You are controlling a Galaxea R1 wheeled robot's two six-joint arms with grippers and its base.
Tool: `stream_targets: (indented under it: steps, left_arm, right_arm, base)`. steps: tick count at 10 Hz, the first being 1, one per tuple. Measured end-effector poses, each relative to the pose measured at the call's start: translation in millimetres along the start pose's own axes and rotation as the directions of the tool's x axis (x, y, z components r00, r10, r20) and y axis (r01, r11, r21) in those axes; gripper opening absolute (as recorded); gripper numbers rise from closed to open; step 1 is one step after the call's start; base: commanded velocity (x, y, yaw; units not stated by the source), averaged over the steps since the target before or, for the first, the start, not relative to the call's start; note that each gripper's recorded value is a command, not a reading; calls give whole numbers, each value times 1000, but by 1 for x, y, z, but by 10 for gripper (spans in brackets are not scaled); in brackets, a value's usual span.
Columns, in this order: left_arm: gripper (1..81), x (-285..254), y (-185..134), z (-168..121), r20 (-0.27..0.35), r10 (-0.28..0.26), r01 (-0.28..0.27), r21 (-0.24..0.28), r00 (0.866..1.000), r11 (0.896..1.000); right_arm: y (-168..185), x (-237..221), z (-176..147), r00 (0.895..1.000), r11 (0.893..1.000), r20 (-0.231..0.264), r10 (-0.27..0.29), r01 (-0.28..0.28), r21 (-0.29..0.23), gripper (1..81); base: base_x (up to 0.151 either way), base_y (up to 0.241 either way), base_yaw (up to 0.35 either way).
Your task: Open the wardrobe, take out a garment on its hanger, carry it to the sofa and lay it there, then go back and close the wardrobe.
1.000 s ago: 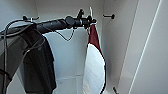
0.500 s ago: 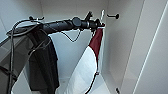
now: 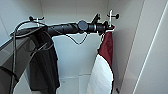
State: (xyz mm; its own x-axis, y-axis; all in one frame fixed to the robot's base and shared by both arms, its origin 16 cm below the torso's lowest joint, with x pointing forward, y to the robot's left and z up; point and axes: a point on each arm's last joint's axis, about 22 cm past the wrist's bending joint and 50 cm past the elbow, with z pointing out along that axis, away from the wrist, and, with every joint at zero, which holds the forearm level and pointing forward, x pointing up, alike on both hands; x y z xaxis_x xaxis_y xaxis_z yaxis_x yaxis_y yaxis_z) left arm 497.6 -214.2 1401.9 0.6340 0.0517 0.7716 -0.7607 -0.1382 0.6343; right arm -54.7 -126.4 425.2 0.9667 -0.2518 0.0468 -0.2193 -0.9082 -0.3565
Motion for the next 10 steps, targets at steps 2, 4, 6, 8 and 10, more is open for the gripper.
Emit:
stream_targets:
  steps: [2,4,6,8,10]
  left_arm:
    - [10,-30,26,-2,28,-1,3,-68,1000,998]
    - [10,-34,28,-21,2,-21,21,-91,1000,996]
    - [10,-41,24,-41,-27,-49,45,-113,998,993]
    - [10,-49,30,-60,-46,-64,57,-140,997,989]
    - [10,-43,13,-73,-93,-98,85,-132,991,988]
  right_arm:
    - [0,0,0,1000,1000,0,1,-1,0,811]
    - [0,0,0,1000,1000,-1,0,0,0,811]
    - [0,0,0,1000,1000,0,0,0,0,811]
    - [0,0,0,1000,1000,-1,0,0,0,811]
    - [0,0,0,1000,1000,-1,0,0,0,811]
  base:
    - [0,0,0]
    - [0,0,0]
    - [0,0,0]
    - [0,0,0]
    - [0,0,0]
